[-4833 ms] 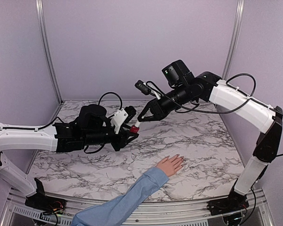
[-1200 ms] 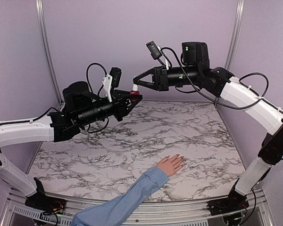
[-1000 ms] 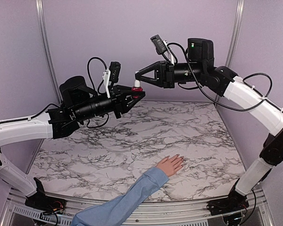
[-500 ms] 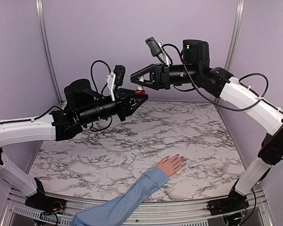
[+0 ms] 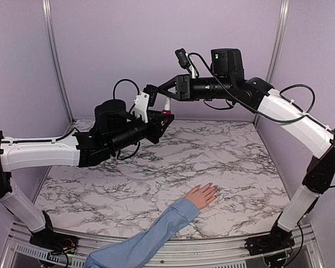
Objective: Paint the nails
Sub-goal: Unscrew the nail polish bottle cap from the nail polish bottle.
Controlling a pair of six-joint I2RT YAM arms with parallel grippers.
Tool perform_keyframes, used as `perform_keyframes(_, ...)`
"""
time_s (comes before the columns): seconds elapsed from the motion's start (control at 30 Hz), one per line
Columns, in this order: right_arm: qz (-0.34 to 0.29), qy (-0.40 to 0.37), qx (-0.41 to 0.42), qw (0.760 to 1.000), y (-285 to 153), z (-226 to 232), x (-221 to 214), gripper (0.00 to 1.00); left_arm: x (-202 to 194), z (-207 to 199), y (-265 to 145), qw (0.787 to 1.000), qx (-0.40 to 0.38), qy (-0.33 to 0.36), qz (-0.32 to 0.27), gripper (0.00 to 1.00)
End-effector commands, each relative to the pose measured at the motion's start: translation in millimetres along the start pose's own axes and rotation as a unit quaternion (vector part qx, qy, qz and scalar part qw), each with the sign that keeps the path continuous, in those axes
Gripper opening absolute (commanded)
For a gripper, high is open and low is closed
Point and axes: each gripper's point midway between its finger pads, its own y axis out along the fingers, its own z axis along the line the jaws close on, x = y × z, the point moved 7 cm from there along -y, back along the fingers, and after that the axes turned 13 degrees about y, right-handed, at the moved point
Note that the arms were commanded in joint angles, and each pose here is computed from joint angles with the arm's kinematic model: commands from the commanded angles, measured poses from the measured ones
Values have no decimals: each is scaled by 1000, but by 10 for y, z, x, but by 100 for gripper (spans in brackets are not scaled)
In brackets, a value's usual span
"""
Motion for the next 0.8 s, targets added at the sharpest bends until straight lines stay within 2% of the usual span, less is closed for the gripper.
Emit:
perform_keyframes(0.0, 3, 17, -47, 999, 114, -31, 5, 30, 134, 51, 60, 999, 46, 19, -3, 0)
perform_keyframes(0.2, -5, 25, -77, 997, 131, -61, -8, 27, 134, 42, 93, 998, 60, 29, 1, 0)
perform_keyframes(0.3, -6, 31, -81, 996, 140, -77, -9, 17, 119, 53, 100, 997, 72, 32, 5, 0)
perform_keyframes(0.53, -13, 25, -56, 998, 126, -16, -5, 5, 110, 63, 100, 996, 77, 37, 12, 0)
perform_keyframes(0.6, -13, 20, -45, 999, 120, 7, -9, 1, 110, 55, 92, 997, 72, 35, 12, 0)
perform_keyframes(0.77, -18, -4, -10, 1000, 86, 101, 4, 0, 143, -38, 78, 999, 20, 28, 2, 0)
